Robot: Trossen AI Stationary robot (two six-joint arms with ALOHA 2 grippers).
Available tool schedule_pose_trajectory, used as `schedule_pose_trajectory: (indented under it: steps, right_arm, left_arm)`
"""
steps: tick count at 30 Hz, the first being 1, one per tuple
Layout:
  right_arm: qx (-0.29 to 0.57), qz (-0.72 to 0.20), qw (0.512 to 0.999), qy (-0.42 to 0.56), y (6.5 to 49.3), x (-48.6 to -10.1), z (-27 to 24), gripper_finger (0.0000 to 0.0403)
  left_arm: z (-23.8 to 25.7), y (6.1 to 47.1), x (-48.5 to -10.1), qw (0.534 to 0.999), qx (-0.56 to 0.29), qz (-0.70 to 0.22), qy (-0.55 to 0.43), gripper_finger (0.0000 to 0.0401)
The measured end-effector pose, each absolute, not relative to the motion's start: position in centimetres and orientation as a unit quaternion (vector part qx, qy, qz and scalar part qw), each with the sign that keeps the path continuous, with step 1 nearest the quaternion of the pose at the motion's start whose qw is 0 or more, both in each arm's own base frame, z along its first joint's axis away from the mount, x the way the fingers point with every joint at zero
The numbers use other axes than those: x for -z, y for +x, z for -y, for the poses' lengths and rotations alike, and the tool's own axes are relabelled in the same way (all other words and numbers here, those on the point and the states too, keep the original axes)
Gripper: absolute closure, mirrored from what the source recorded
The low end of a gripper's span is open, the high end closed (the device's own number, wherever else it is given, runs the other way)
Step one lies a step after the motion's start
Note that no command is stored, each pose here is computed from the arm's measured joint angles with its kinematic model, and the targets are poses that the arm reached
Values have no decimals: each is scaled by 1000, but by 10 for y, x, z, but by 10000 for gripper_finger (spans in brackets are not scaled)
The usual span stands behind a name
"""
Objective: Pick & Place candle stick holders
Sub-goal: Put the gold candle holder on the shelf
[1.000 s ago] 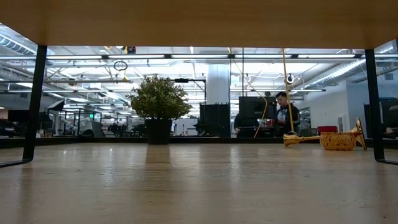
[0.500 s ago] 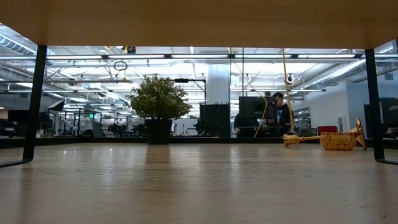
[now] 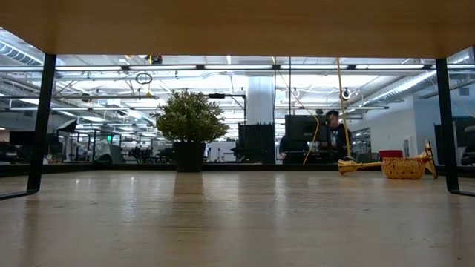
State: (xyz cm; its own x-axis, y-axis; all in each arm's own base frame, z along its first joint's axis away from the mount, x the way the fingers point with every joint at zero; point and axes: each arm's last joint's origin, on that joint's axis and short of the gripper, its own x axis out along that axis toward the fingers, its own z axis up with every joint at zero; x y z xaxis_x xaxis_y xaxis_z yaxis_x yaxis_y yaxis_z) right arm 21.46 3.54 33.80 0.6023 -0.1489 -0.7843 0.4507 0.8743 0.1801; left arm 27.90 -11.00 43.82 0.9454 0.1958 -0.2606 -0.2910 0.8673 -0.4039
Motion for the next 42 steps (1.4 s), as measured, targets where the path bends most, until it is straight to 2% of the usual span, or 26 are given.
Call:
schedule_pose_trajectory:
  steps: [15, 22, 31, 42]
  right_arm:
    - [314, -453, 795, 252, 204, -328, 40, 403]
    - [327, -480, 764, 279, 198, -319, 65, 403]
    - [311, -559, 701, 316, 188, -262, 90, 403]
    - [334, -570, 673, 333, 168, -215, 109, 403]
  left_arm:
    - [75, 290, -436, 971, -47, -159, -173, 398]
    - [67, 291, -434, 969, -42, -176, -166, 398]
    - [62, 292, -431, 968, -54, -185, -158, 398]
    - [62, 291, -430, 967, -56, -195, -156, 398]
